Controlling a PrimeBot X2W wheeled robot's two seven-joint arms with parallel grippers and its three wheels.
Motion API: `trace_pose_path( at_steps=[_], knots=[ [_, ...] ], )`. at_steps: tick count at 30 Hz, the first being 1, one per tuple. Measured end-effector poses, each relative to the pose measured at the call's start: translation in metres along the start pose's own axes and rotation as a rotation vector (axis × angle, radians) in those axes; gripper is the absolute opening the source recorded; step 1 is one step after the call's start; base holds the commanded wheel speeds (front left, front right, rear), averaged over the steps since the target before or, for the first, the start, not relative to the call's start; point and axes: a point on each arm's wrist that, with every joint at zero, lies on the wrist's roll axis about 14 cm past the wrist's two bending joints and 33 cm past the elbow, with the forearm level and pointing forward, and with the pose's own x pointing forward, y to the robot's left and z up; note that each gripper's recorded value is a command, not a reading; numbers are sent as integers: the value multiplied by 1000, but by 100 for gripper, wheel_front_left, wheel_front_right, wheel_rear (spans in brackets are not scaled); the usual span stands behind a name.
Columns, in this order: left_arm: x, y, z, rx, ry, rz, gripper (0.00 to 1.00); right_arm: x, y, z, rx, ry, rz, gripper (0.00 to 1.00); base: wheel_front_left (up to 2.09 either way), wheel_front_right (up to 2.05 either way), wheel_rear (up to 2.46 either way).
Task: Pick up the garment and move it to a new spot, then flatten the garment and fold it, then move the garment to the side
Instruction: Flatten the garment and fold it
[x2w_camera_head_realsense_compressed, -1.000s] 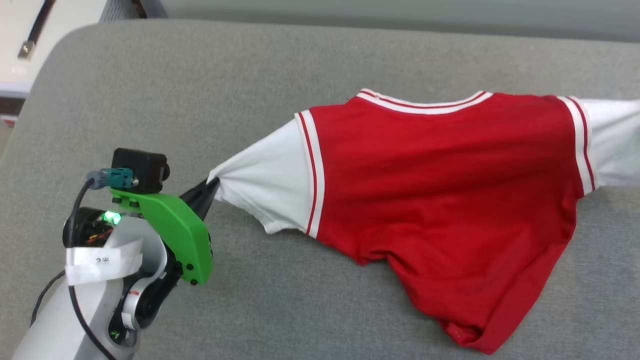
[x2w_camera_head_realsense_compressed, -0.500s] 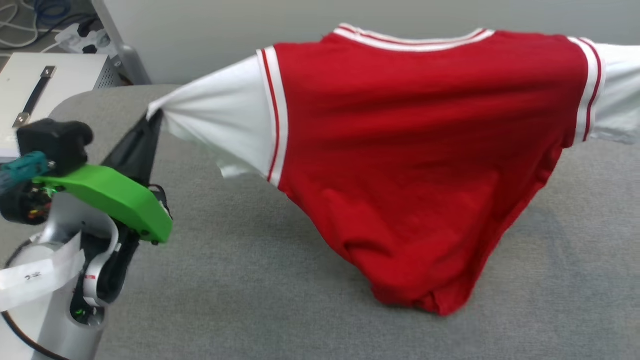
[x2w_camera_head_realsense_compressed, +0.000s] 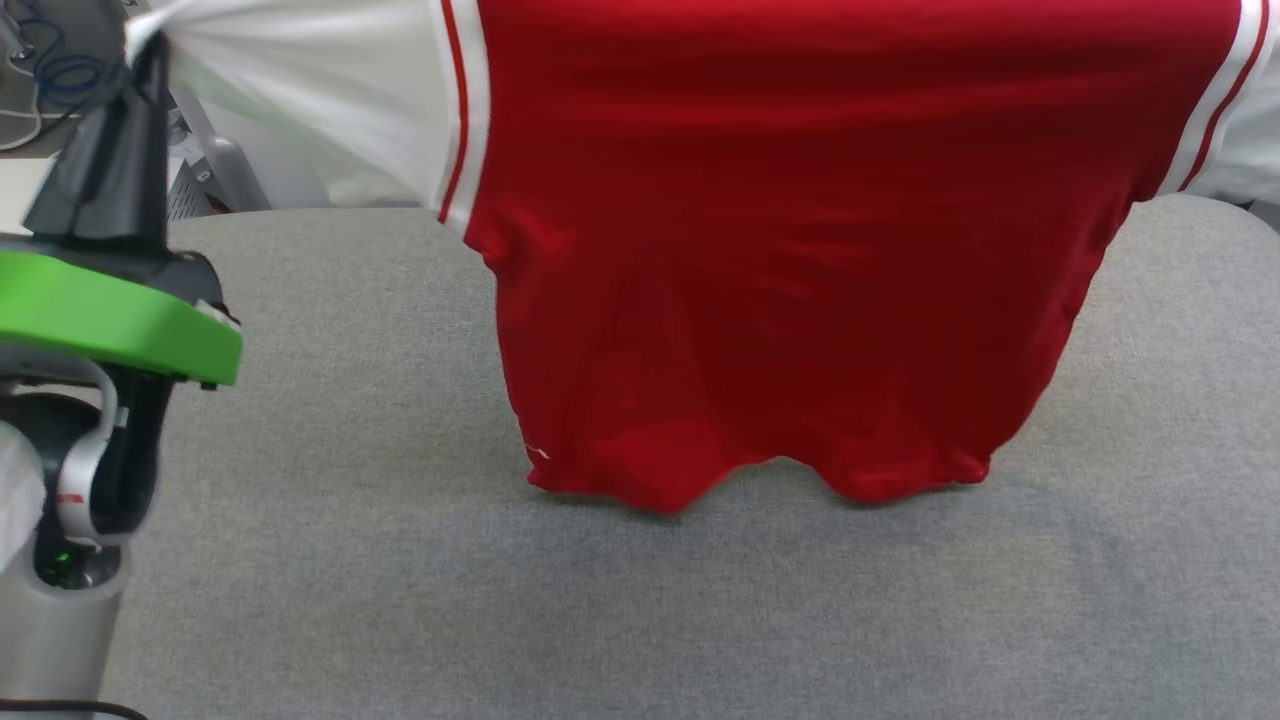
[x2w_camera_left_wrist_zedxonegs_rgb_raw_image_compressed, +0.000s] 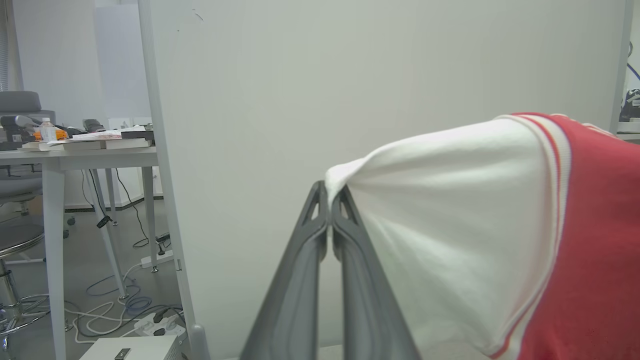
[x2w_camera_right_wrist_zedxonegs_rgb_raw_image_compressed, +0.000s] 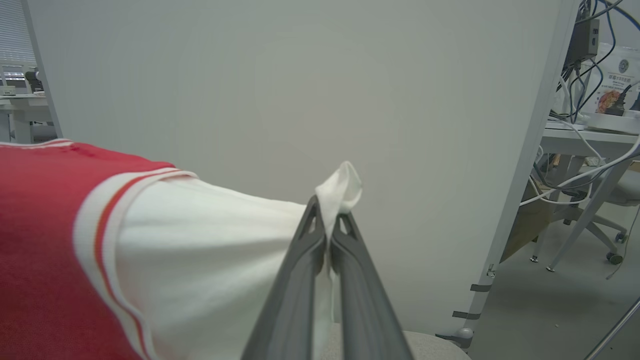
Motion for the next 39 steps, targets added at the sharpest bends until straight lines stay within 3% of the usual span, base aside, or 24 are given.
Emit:
trace_pose_path(
  at_steps=[10, 23, 39],
  knots=[
    [25, 10, 4, 55, -5, -24, 0, 19, -2, 10, -16, -53, -4, 0, 0, 0, 0],
    [115, 33, -12, 144, -13, -86, 0, 111, -15, 7, -74, -151, -33, 0, 0, 0, 0],
    [235, 67, -102, 147, -71, -43, 0, 237, -17, -96, -115, -109, -72, 0, 0, 0, 0]
  ],
)
